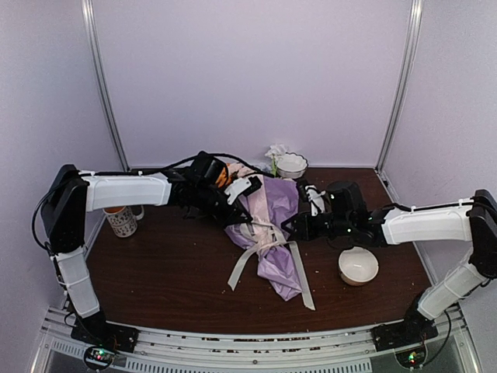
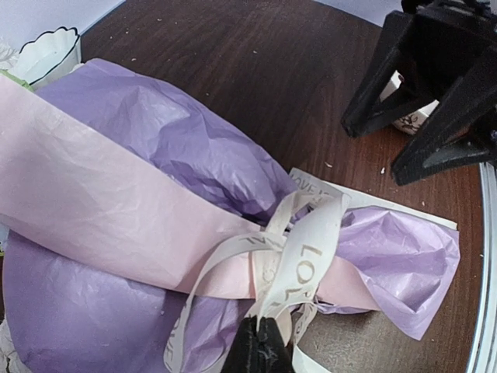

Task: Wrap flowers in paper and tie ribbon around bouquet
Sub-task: Cross the half-tied ribbon over the folded bouquet.

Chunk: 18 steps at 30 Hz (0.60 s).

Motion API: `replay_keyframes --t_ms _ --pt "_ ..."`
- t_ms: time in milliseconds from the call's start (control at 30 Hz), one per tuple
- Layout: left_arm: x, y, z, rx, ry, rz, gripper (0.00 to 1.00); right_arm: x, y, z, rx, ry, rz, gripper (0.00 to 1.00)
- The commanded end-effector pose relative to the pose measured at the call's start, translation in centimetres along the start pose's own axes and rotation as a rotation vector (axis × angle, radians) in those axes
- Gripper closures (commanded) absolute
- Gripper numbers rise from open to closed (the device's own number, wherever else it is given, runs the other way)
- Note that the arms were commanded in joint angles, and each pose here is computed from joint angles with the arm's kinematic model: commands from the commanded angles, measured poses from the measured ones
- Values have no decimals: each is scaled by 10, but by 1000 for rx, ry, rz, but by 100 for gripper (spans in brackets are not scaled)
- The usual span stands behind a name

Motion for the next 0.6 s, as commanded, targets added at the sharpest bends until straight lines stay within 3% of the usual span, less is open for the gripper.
replay_keyframes --t_ms 0,133,267,333,433,567 --pt "4 1 -2 12 -9 -23 100 -36 -20 -1 -97 110 -13 56" --pt "4 2 -1 19 -13 -21 100 -53 -43 2 -237 185 -25 54" --pt "4 1 0 22 -23 -15 100 -56 -44 -1 -231 214 36 54" --pt "4 1 1 25 -25 -13 100 -57 -40 -10 -192 279 101 53" --pt "4 2 1 32 -24 -11 100 -58 -59 -16 -320 376 150 53" --pt "3 1 1 26 -22 -10 100 -63 -71 -14 -346 412 100 54"
Point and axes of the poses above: each gripper's point midway between its finger pads, its own z axis back along the fingers, its own y axis along the line the jaws close on, x = y × z, the point moved 4 cm from there along z, back along the fingers, and after that the axes turned 2 degrees about z, right-handed, at the moved point
